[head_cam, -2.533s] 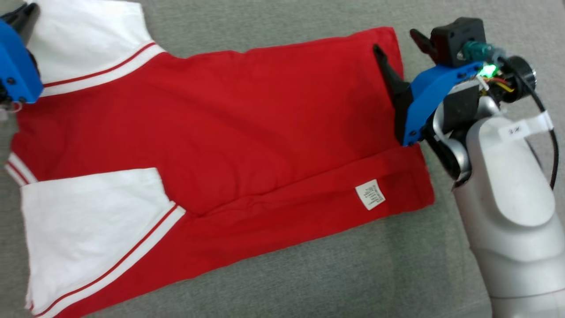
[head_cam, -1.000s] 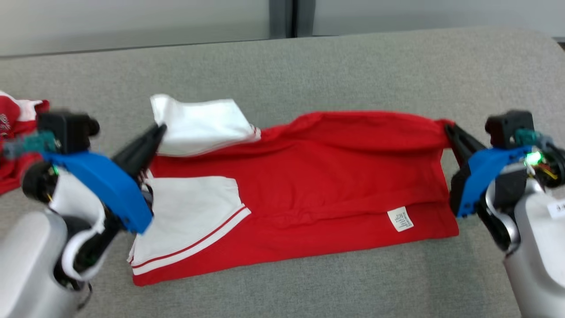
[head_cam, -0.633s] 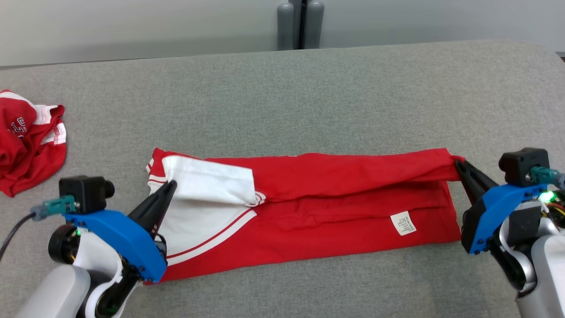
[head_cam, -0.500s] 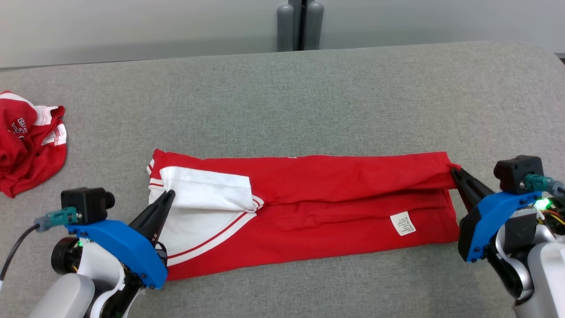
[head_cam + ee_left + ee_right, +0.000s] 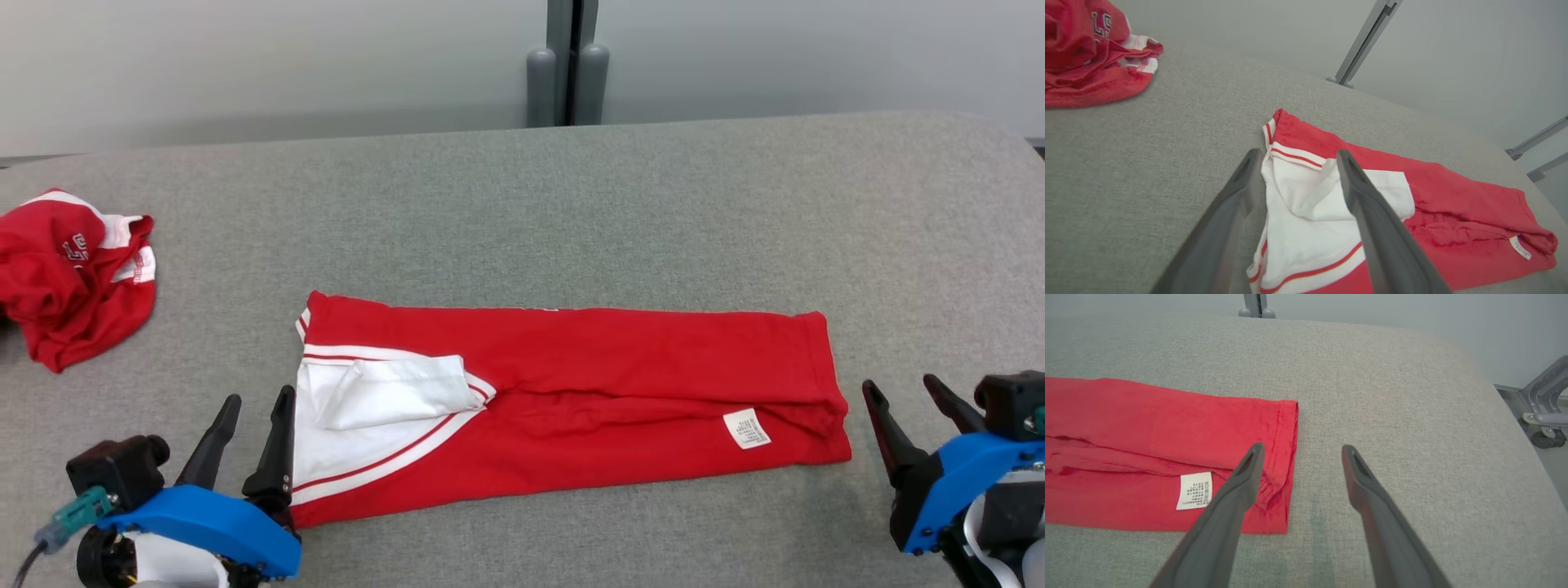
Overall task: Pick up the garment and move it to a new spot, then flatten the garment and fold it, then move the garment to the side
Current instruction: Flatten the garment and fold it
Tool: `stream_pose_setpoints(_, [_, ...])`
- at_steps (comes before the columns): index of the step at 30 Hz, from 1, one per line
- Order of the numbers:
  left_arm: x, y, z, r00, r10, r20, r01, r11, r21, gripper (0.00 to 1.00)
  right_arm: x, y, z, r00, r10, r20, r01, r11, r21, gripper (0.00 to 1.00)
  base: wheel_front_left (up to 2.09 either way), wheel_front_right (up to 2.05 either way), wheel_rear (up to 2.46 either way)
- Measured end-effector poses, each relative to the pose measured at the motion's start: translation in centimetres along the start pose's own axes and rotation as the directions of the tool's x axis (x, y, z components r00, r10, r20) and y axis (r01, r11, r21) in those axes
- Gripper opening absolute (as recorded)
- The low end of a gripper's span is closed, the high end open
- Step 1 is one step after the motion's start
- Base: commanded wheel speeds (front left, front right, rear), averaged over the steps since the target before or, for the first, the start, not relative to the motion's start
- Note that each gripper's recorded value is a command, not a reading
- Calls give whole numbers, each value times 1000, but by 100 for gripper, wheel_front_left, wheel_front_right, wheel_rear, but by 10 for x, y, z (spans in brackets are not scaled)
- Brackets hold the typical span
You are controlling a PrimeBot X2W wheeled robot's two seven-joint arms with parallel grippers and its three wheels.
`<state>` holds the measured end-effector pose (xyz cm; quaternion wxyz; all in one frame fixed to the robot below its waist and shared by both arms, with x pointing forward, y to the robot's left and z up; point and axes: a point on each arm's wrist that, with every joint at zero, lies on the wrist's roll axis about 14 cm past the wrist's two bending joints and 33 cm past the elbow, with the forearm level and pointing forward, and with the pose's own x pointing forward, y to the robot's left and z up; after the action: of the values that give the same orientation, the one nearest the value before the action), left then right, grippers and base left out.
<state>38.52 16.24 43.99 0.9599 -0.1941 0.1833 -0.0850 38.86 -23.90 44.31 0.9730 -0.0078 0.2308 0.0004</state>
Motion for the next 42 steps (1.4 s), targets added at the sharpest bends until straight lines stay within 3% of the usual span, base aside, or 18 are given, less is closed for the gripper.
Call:
stream_pose_setpoints(7, [-12, -9, 22, 988, 40, 148, -42, 999, 6, 100, 2, 13, 0, 1000, 10, -13, -10, 1000, 16, 100, 0, 0, 0])
stream_pose_setpoints(14, [-21, -9, 27, 981, 67, 180, -69, 998, 6, 100, 24, 27, -2, 995, 43, -94, -43, 999, 2, 100, 0, 0, 0])
stream_pose_setpoints(30, [-32, 12, 27, 971, 141, 192, -141, 990, -15, 100, 57, 25, -63, 927, 24, -375, -34, 999, -19, 100, 0, 0, 0])
stream_pose_setpoints(31, [-32, 13, 27, 971, 141, 192, -141, 990, -15, 100, 57, 26, -65, 923, 26, -383, -34, 999, -16, 81, 0, 0, 0])
stream_pose_setpoints(32, [-32, 13, 27, 971, 141, 192, -141, 990, -15, 100, 57, 27, -66, 922, 30, -386, -35, 999, -7, 50, 0, 0, 0])
stream_pose_setpoints(33, [-31, 12, 27, 972, 139, 191, -139, 990, -14, 100, 58, 29, -66, 920, 36, -390, -37, 999, 5, 44, 0, 0, 0])
stream_pose_setpoints(35, [-29, 10, 27, 973, 130, 189, -130, 991, -12, 100, 59, 32, -64, 922, 40, -386, -37, 999, 16, 20, 0, 0, 0])
stream_pose_setpoints(36, [-28, 8, 27, 974, 125, 188, -125, 992, -11, 100, 60, 32, -63, 924, 40, -379, -36, 999, 19, 0, 0, 0, 0])
stream_pose_setpoints(42, [-20, -4, 26, 980, 87, 179, -89, 996, 3, 100, 57, 12, -48, 945, -1, -328, 16, 999, 43, 0, 0, 0, 0])
